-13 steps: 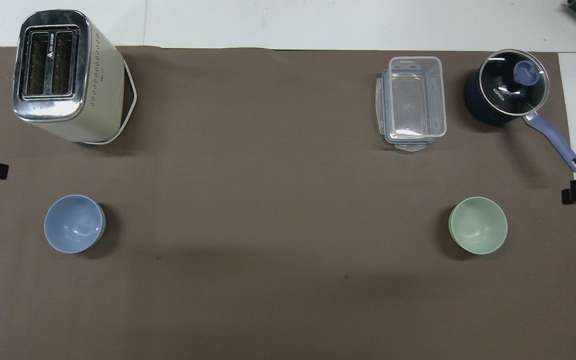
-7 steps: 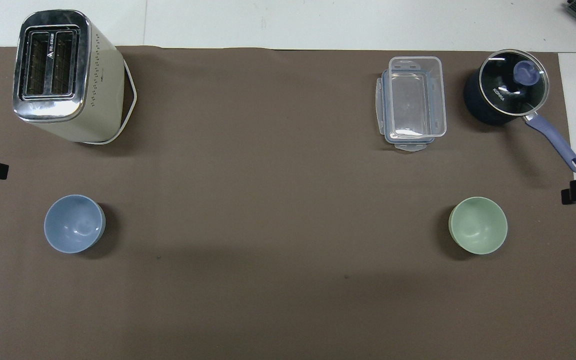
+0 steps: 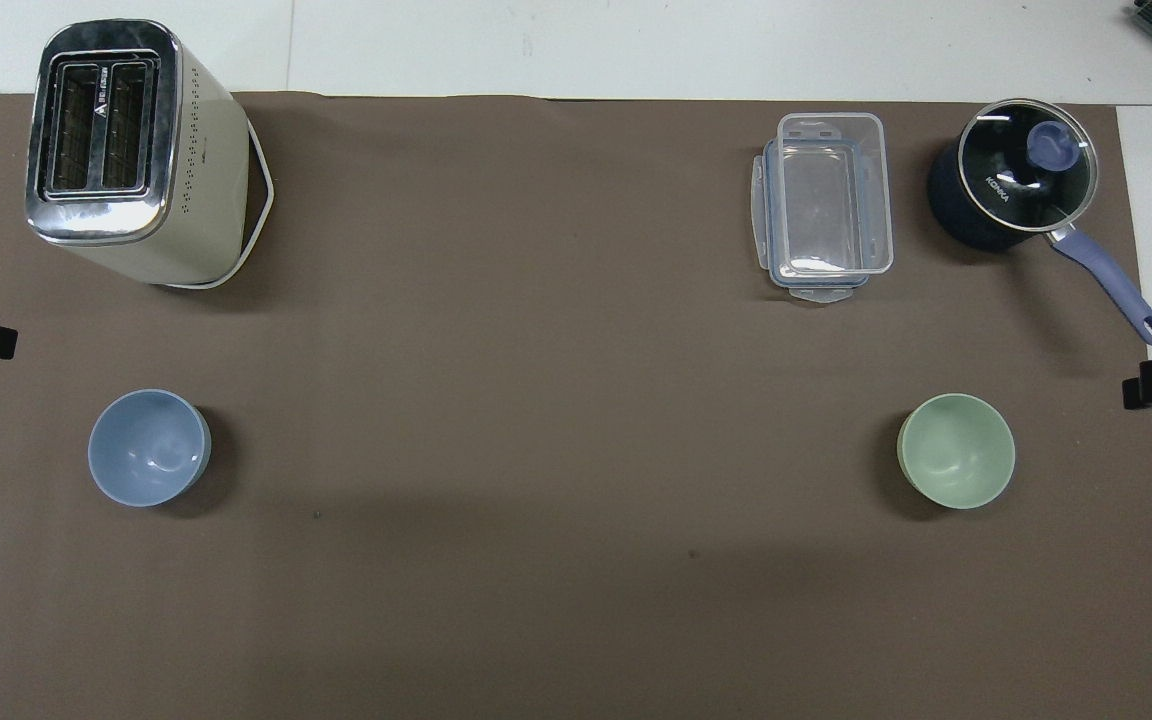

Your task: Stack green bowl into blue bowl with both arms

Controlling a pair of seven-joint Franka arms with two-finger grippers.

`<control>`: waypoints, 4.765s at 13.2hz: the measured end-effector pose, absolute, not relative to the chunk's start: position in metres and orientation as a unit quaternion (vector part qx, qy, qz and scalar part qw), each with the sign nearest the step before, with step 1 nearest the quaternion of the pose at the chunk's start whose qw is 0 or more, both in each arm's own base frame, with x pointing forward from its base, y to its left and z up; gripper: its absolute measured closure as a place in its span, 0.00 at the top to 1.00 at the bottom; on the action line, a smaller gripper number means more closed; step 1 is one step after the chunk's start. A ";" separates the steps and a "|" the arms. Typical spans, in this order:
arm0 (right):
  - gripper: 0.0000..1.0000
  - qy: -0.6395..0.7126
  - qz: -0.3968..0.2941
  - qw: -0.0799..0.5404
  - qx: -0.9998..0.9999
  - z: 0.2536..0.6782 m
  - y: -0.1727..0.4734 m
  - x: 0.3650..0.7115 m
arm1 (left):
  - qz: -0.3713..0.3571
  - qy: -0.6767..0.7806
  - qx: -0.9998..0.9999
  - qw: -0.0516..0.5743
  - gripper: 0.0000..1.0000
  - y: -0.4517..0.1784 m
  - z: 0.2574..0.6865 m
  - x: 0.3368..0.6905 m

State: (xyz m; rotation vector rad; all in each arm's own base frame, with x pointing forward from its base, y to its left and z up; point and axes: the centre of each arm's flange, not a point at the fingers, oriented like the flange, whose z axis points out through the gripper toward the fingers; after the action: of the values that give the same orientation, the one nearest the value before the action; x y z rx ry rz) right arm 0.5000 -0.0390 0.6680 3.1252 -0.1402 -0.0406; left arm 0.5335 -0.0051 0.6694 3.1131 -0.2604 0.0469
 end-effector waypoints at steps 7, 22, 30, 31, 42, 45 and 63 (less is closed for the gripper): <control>1.00 -0.045 -0.015 0.006 0.999 0.667 -0.039 0.499 | 0.015 -0.083 0.996 0.009 1.00 -0.005 0.669 0.533; 1.00 -0.045 -0.016 0.006 0.999 0.666 -0.040 0.497 | 0.015 -0.089 0.996 0.009 1.00 -0.011 0.669 0.533; 1.00 -0.046 -0.016 0.006 0.999 0.666 -0.040 0.497 | 0.013 -0.090 0.996 0.009 1.00 -0.012 0.668 0.533; 1.00 -0.046 -0.016 0.006 0.999 0.666 -0.040 0.497 | 0.012 -0.089 0.996 0.009 1.00 -0.011 0.667 0.533; 1.00 -0.046 -0.016 0.006 0.999 0.666 -0.040 0.497 | 0.030 -0.126 0.991 0.031 1.00 0.076 0.533 0.542; 1.00 -0.046 -0.016 0.006 0.999 0.666 -0.040 0.497 | 0.035 -0.137 0.989 0.053 1.00 0.095 0.470 0.537; 1.00 -0.046 -0.016 0.006 0.999 0.666 -0.041 0.497 | -0.024 -0.154 0.980 0.124 0.08 0.143 0.328 0.491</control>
State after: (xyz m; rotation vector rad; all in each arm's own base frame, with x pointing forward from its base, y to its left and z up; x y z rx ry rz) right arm 0.4966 -0.0407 0.6656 3.1257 -0.1454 -0.0502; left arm 0.4911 0.1425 0.3280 2.8562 -0.4499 -0.0708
